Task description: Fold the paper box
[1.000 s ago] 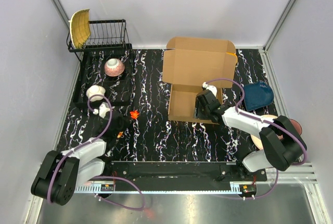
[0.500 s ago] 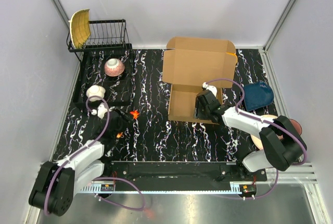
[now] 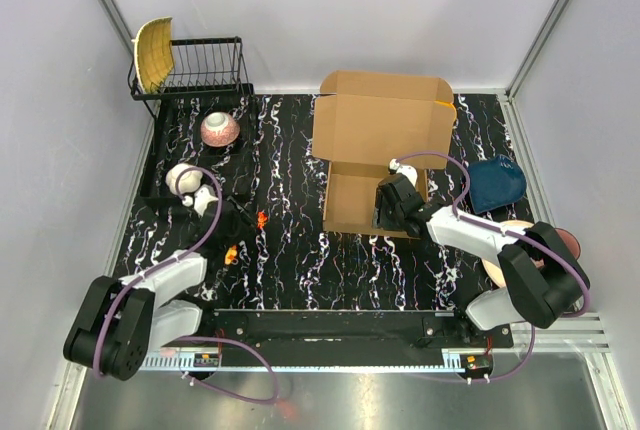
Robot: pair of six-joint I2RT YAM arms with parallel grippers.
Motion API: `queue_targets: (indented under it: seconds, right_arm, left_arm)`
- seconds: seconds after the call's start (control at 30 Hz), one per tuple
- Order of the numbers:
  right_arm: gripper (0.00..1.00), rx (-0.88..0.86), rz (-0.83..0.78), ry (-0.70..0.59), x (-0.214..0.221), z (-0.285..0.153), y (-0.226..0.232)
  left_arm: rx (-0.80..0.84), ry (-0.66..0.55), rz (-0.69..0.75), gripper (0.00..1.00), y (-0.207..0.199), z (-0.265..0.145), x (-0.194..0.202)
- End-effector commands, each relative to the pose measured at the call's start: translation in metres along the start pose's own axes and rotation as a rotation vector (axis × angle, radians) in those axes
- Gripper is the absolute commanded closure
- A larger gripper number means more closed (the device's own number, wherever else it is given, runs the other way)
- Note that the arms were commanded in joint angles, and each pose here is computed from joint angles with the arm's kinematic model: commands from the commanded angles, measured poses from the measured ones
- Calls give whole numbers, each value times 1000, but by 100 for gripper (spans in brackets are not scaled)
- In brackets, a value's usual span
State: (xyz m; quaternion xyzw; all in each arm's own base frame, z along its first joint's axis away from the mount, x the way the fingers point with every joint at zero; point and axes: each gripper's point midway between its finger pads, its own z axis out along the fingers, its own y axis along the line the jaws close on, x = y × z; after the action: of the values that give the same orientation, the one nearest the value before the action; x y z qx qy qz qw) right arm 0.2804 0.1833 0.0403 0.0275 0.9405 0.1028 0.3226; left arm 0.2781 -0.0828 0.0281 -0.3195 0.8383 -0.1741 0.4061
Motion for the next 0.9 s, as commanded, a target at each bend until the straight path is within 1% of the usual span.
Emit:
queue_targets:
  seconds: [0.0, 0.33, 0.37, 0.67, 0.8, 0.87]
  right_arm:
    - [47, -41, -11, -33, -6, -3, 9]
    - [46, -43, -14, -29, -6, -2, 10]
    - [46, -42, -15, -29, -6, -2, 10]
    - [47, -44, -13, -20, -5, 1, 12]
    - [46, -42, -13, -24, -6, 1, 11]
    - [46, -39, -15, -19, -4, 2, 11]
  left_arm:
    - [68, -37, 23, 45, -22, 6, -15]
    - [82, -20, 62, 56, -26, 12, -12]
    - [79, -17, 66, 60, -26, 13, -12]
    - [76, 12, 78, 72, -27, 18, -6]
    - [70, 18, 80, 79, -25, 19, -3]
    - [65, 21, 79, 84, -23, 19, -1]
